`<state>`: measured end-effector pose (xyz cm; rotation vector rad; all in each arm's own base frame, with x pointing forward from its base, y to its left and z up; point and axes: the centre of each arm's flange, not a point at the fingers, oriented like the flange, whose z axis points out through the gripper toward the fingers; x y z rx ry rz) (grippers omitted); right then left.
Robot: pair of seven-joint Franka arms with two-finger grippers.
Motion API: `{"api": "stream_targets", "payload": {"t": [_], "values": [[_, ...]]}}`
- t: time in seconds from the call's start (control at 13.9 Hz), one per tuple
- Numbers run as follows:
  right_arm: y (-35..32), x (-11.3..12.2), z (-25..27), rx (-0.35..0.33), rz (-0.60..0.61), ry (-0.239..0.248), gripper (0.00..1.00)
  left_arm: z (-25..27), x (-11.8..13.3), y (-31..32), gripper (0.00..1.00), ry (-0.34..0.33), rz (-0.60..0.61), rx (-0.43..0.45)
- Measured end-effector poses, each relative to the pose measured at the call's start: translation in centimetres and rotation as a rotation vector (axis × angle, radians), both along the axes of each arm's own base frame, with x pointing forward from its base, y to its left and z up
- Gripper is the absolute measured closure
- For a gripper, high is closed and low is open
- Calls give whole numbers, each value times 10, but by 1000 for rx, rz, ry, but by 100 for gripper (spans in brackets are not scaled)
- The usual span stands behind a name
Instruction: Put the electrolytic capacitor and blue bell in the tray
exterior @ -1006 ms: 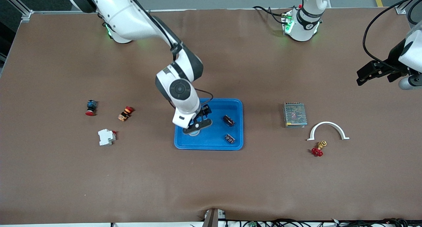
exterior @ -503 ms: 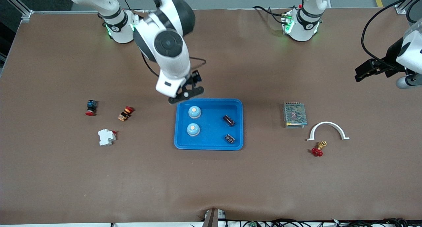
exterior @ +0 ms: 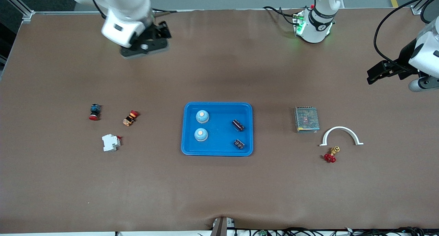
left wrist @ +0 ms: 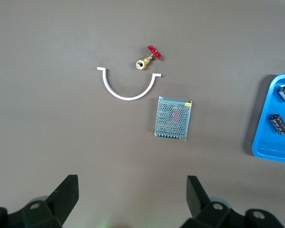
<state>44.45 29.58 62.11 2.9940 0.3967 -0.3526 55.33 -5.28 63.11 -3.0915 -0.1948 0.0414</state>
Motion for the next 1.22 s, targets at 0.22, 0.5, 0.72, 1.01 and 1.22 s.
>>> {"api": "stream_targets", "payload": {"t": [0.22,0.5,0.72,1.01,1.22], "values": [[-72,-4,12,-3,-97,4,0,8,-5,0,0,-10,0,1],[-163,-4,8,14,-194,5,0,10,-8,-2,0,-8,-4,2],[-241,21,-1,64,-228,-43,0,12,-9,-3,0,-9,-6,2],[-285,47,-8,87,-292,-144,0,11,-9,-4,0,-7,-14,2],[-289,70,-5,94,-300,-191,0,12,-9,-3,0,-9,-12,2]]}}
